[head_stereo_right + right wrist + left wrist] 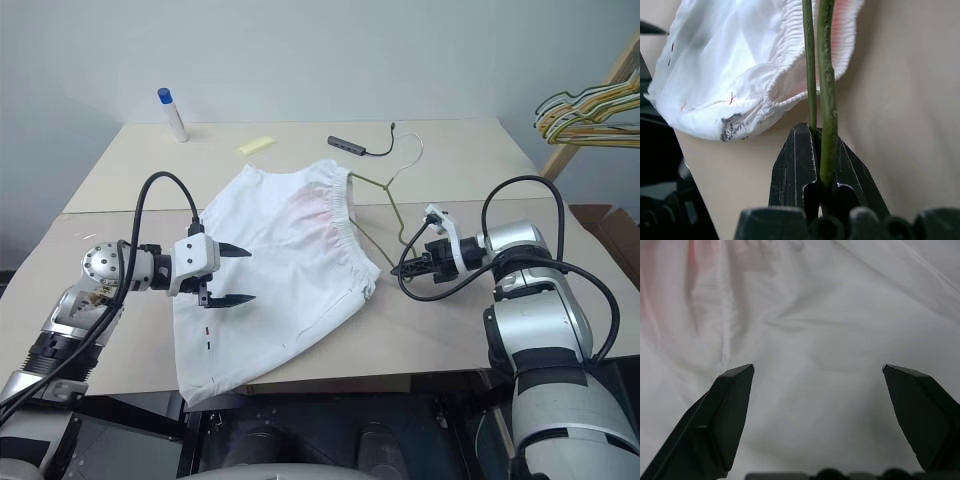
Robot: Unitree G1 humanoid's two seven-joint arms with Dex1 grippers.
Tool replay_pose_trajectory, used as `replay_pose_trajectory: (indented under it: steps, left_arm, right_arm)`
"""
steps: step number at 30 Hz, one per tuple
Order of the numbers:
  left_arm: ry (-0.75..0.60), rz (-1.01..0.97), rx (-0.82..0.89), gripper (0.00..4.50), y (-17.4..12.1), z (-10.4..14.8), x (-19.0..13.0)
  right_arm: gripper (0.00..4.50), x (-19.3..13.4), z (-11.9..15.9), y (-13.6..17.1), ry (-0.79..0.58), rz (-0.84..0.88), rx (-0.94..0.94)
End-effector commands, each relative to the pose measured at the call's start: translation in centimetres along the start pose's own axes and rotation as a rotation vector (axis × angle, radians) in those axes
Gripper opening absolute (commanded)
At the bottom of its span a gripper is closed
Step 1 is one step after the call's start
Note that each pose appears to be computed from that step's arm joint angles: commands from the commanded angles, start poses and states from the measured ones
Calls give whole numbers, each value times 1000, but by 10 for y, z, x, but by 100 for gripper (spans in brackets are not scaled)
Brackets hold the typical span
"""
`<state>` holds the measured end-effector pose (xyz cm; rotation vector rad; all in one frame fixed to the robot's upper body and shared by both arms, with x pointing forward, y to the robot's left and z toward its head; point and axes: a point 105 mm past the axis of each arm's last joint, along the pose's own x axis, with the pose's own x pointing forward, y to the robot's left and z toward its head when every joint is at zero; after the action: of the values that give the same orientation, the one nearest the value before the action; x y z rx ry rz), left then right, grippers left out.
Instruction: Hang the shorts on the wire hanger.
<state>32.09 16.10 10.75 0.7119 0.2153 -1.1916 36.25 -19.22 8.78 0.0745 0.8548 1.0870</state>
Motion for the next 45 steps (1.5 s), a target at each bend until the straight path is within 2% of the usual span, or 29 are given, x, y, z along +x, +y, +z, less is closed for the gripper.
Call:
replay_pose_trajectory:
  steps: [1,3,6,9,11,15,18,21,28,31,36,45]
  left_arm:
    - [-138,67,19,447,22,34,-14]
    - [-257,94,-21,447,33,55,-26]
    - [-361,184,16,447,62,85,-67]
    - [-390,233,68,447,82,104,-92]
    - [-349,218,109,447,89,106,-96]
    - [-259,145,172,447,94,101,-85]
    - [-249,27,189,447,89,105,-68]
    - [-171,-67,217,447,83,98,-49]
    - [-102,-135,159,447,89,87,-17]
    - [-69,-175,142,388,88,84,-10]
    - [-21,-148,119,241,93,75,4]
    - [4,-160,114,241,92,69,12]
  right_arm:
    - [0,-6,12,1,-15,-26,-222]
    - [0,-6,15,1,-26,-44,-292]
    - [0,-8,17,7,-29,-45,-441]
    - [0,-6,13,12,28,-61,-597]
    - [0,-3,12,15,57,-71,-681]
    - [0,6,13,19,105,-88,-757]
    - [0,13,22,22,99,-104,-717]
    - [0,17,31,26,93,-114,-710]
    - [0,23,33,31,126,-125,-696]
    - [0,24,34,32,138,-127,-695]
    - [0,24,36,36,141,-125,-703]
    - [0,22,40,45,140,-115,-730]
